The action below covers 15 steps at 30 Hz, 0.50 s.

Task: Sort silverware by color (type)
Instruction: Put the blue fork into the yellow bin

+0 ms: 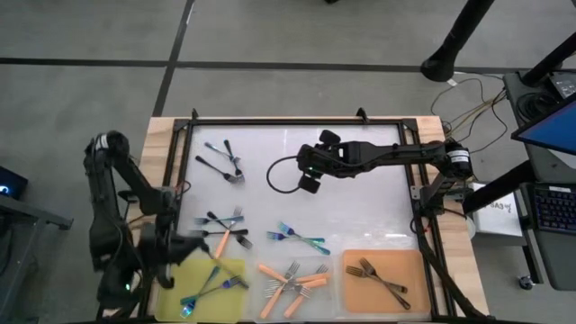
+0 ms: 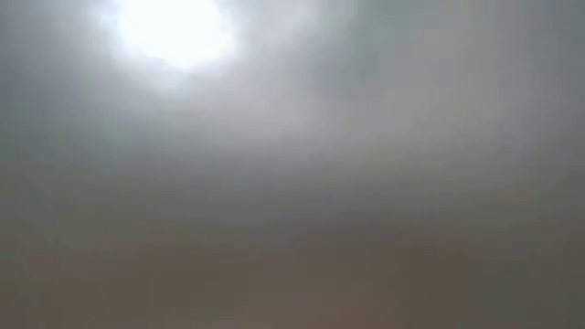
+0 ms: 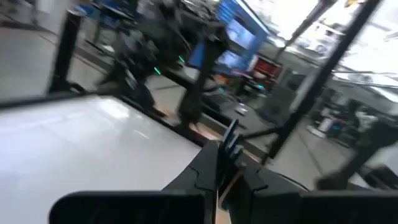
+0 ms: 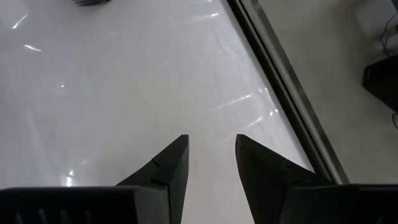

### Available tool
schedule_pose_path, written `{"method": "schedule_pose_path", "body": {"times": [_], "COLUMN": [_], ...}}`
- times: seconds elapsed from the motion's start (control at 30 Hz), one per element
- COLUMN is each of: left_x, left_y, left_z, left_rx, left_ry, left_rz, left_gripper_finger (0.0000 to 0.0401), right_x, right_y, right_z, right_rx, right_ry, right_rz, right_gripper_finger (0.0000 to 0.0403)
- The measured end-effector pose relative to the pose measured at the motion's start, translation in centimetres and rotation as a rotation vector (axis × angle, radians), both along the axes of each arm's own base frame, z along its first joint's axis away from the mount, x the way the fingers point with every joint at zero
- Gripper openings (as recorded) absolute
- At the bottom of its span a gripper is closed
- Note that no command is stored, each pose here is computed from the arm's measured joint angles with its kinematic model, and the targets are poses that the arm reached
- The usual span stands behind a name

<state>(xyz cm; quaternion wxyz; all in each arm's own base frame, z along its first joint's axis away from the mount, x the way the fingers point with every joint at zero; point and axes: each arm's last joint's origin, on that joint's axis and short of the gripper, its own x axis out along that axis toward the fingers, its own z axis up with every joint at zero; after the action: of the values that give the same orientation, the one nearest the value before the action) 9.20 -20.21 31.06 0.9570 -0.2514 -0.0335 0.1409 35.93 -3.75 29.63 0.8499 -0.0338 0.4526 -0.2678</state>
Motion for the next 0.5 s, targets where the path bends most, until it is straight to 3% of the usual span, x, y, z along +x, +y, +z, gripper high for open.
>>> {"method": "schedule_pose_path", "body": {"times": [0.13, 0.23, 0.5], "left_x": [0.3, 0.4, -0.5], "left_y": [-2.1, -2.6, -1.1], "left_z": [-2.3, -2.9, -2.9], "left_rx": [-0.030, -0.020, -0.187], "left_ry": [0.041, 0.181, 0.511], "left_rz": [-0.046, -0.128, -0.255], "left_gripper_finger": [0.0000, 0.0000, 0.0000], "right_x": [0.2, 0.4, 0.4], "right_y": [-0.1, -0.1, -0.1], "right_z": [0.1, 0.2, 0.3], "right_rx": [-0.014, -0.016, 0.004], "right_ry": [-0.015, -0.035, -0.066], "right_rz": [0.018, 0.018, -0.014], "right_gripper_finger": [0.0123, 0.0123, 0.0123]}}
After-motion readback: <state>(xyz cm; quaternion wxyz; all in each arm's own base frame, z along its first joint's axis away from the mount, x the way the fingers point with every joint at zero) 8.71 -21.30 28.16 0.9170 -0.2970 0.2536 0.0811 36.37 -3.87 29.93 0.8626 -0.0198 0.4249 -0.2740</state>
